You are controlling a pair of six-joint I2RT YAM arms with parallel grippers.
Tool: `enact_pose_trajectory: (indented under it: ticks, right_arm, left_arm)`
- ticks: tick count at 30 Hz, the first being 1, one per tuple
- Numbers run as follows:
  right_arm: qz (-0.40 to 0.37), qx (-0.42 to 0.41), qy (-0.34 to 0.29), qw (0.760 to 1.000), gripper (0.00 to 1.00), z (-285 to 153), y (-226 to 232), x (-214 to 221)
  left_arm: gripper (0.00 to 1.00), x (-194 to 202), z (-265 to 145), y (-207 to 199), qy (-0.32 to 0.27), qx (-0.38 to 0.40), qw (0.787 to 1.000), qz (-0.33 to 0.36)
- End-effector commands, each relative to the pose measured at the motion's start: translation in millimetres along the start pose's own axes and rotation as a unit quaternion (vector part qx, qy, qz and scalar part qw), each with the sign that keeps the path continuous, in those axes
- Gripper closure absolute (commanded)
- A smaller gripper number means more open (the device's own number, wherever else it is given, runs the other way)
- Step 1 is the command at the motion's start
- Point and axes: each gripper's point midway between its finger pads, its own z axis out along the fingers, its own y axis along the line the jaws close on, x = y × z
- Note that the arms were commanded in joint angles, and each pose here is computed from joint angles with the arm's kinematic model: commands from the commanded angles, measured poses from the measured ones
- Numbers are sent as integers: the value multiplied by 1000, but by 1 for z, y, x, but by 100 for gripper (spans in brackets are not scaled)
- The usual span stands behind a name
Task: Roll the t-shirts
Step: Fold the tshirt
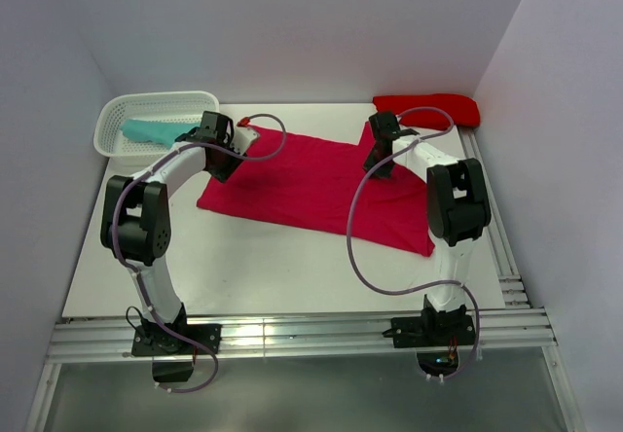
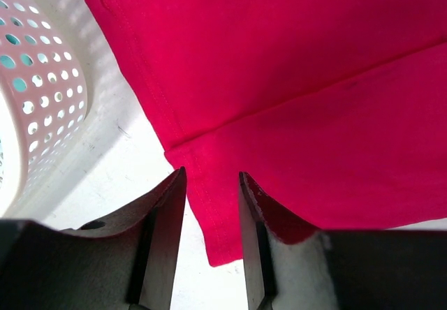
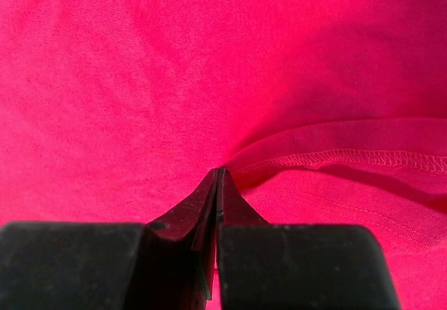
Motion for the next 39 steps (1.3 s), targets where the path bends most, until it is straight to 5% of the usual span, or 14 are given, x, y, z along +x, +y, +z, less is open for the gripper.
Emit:
enact_pose_trajectory:
  ticks: [1, 3, 6, 9, 11, 16, 23, 31, 39]
  right_arm:
    - [-10, -20, -17, 1000, 94, -6, 12, -16]
    - [-14, -24, -20, 999, 87, -6, 14, -18]
    - [-24, -32, -31, 999, 64, -11, 20, -26]
    - [-22, -22, -50, 998, 41, -25, 15, -36]
    - [-11, -23, -74, 997, 36, -46, 12, -45]
    - [28, -7, -79, 996, 33, -83, -25, -27]
    - [102, -36, -79, 991, 31, -130, -89, 50]
    - [180, -72, -47, 980, 31, -128, -133, 132]
    - [220, -45, -55, 973, 28, -128, -155, 146]
  left_arm:
    - [58, -16, -5, 5, -19, -8, 1000, 2]
    - [58, -16, -5, 5, -20, -7, 1000, 1]
    - [55, -18, -7, 6, -22, -9, 1000, -2]
    - [45, -17, -13, 7, -24, -11, 1000, 3]
    - [37, -18, -22, 9, -29, -15, 999, 5]
    - [32, -12, -48, 7, -36, 29, 999, -19]
    - [32, 38, -67, 8, -13, 106, 991, -83]
    - [30, 81, -52, 5, 13, 179, 966, -186]
    - [25, 91, -38, 3, 12, 220, 943, -250]
